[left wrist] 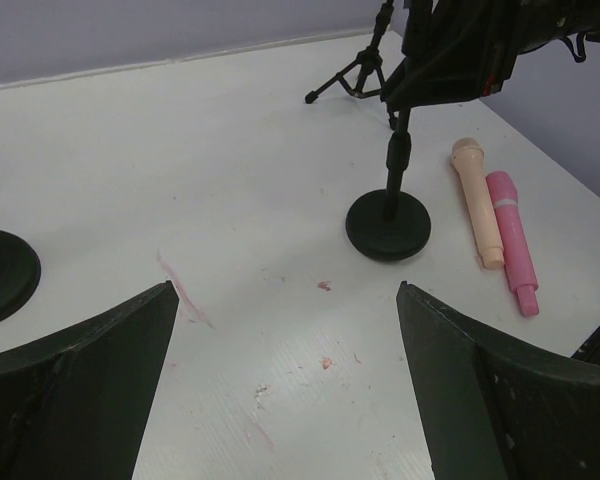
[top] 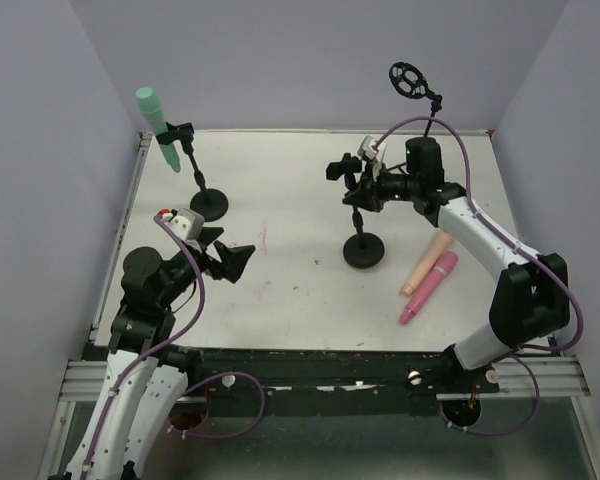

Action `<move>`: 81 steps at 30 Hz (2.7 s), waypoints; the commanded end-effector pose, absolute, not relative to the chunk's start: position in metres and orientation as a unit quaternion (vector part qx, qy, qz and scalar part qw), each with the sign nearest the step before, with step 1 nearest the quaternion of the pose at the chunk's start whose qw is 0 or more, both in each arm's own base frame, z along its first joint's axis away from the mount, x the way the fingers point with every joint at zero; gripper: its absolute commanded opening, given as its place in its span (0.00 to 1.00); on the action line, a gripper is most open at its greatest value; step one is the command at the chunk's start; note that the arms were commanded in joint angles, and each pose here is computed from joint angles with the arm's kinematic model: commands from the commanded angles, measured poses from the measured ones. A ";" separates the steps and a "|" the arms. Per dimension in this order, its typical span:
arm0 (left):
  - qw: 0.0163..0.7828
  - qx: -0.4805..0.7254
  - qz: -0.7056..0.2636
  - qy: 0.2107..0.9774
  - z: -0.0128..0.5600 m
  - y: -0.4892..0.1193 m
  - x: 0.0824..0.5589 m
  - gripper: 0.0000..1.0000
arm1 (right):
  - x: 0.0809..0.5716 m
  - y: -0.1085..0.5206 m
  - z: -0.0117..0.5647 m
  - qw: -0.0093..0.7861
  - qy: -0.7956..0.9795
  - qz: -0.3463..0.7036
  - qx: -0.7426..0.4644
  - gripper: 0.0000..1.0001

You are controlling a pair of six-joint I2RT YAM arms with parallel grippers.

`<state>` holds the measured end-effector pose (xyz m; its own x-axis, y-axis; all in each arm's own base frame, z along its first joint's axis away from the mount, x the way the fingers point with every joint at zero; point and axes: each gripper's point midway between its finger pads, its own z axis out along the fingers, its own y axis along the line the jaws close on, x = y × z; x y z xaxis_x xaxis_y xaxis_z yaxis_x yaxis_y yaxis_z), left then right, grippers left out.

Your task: Attach the microphones to the stand

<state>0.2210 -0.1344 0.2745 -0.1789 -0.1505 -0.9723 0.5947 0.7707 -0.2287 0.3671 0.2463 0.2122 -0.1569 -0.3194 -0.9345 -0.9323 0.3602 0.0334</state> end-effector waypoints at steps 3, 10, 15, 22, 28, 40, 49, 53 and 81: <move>0.629 0.166 -0.306 0.695 0.280 -0.136 0.218 0.99 | 0.351 0.237 0.206 0.470 0.681 0.321 -0.461 0.20; 0.634 0.167 -0.305 0.691 0.283 -0.136 0.216 0.99 | 0.331 0.209 0.196 0.449 0.711 0.319 -0.438 0.40; 0.635 0.167 -0.307 0.689 0.285 -0.136 0.215 0.99 | 0.315 0.191 0.193 0.438 0.726 0.307 -0.433 0.57; 0.642 0.168 -0.306 0.683 0.289 -0.135 0.212 0.99 | 0.296 0.161 0.201 0.432 0.744 0.281 -0.425 0.80; 0.645 0.168 -0.306 0.680 0.290 -0.135 0.210 0.99 | 0.282 0.141 0.200 0.429 0.762 0.261 -0.408 0.82; 0.648 0.171 -0.311 0.674 0.293 -0.135 0.207 0.99 | 0.282 0.075 0.189 0.386 0.856 0.156 -0.306 0.91; 0.652 0.174 -0.319 0.665 0.298 -0.137 0.202 0.99 | 0.305 -0.011 0.145 0.344 0.935 0.073 -0.036 0.90; 0.653 0.175 -0.321 0.664 0.299 -0.138 0.200 0.99 | 0.325 -0.026 0.119 0.309 0.946 0.069 0.073 0.90; 0.649 0.177 -0.323 0.666 0.298 -0.139 0.202 0.99 | 0.386 -0.042 0.022 0.242 0.942 0.066 0.222 0.87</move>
